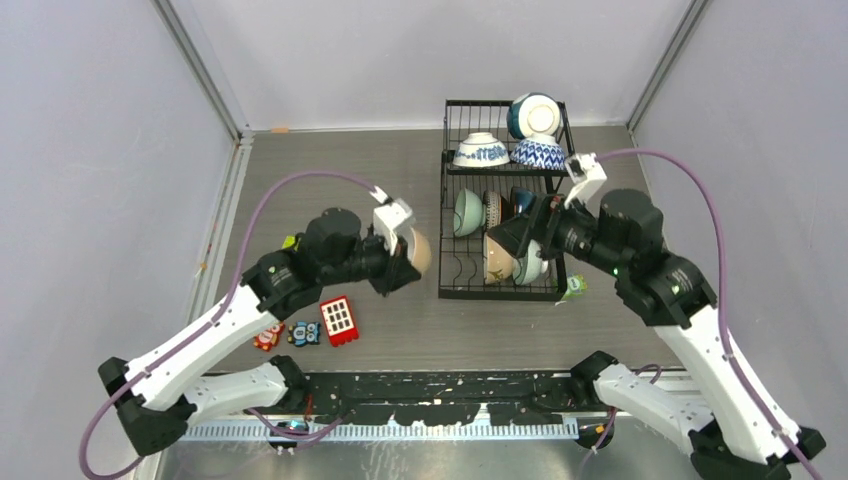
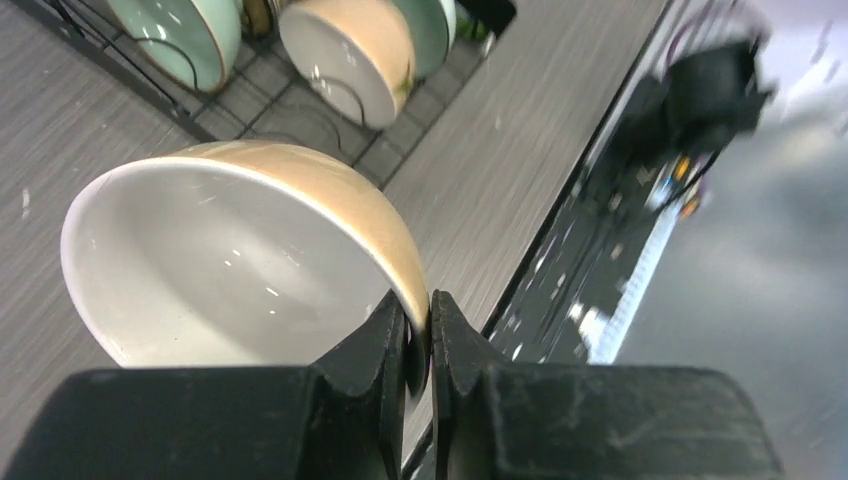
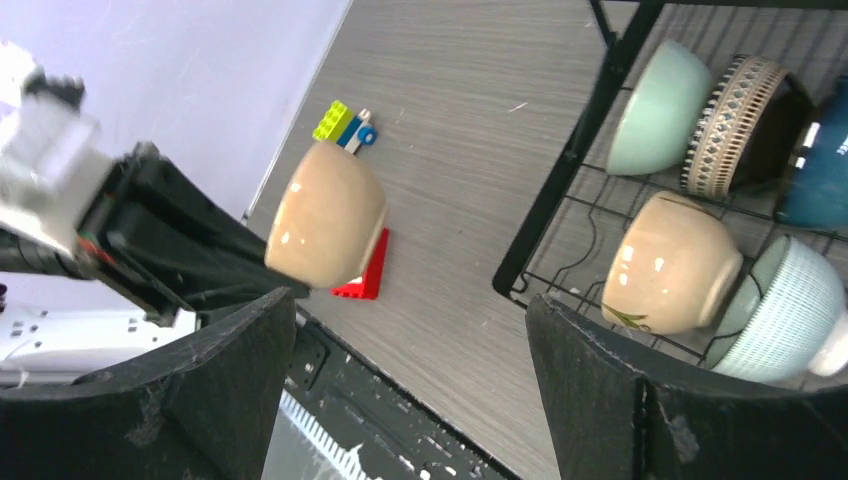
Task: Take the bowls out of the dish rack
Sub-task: Place the bowl at the center of the board.
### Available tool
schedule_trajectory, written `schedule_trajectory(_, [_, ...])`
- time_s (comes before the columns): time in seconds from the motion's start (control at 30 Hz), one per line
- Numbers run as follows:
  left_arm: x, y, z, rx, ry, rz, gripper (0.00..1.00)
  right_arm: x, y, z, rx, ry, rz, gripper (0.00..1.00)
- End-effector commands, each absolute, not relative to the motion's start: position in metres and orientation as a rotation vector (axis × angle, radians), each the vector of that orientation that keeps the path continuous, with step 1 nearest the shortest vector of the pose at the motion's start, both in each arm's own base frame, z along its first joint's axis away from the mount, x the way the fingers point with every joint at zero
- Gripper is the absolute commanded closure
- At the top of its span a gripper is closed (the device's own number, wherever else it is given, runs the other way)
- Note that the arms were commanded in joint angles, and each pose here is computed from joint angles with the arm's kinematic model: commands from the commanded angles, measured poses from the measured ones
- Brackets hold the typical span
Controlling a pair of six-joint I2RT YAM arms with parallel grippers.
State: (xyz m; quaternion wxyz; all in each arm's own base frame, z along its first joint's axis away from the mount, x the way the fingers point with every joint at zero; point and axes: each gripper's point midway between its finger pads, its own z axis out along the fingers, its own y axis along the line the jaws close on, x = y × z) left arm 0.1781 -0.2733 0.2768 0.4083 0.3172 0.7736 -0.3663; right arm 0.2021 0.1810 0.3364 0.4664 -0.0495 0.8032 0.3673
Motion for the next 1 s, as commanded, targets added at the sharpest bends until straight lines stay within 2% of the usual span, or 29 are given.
schedule_trajectory(0.0, [0.154, -0.243, 0.269, 1.145, 1.773, -0.620, 1.00, 0.199, 0.205, 0.345, -0.296, 2.061, 0.886, 0.12])
schedule_trajectory(0.23, [0.135, -0.225, 0.268, 1.430, 1.525, -0.383, 1.00, 0.202, 0.241, 0.327, -0.518, 2.229, 0.680, 0.12])
schedule_trajectory(0.7, [0.114, -0.220, 0.222, 1.983, 1.244, 0.017, 1.00, 0.206, 0.296, 0.314, -0.698, 2.296, 0.605, 0.16])
schedule_trajectory(0.97, [0.103, -0.220, 0.221, 2.045, 1.206, -0.029, 1.00, 0.195, 0.320, 0.297, -0.828, 2.300, 0.528, 0.21])
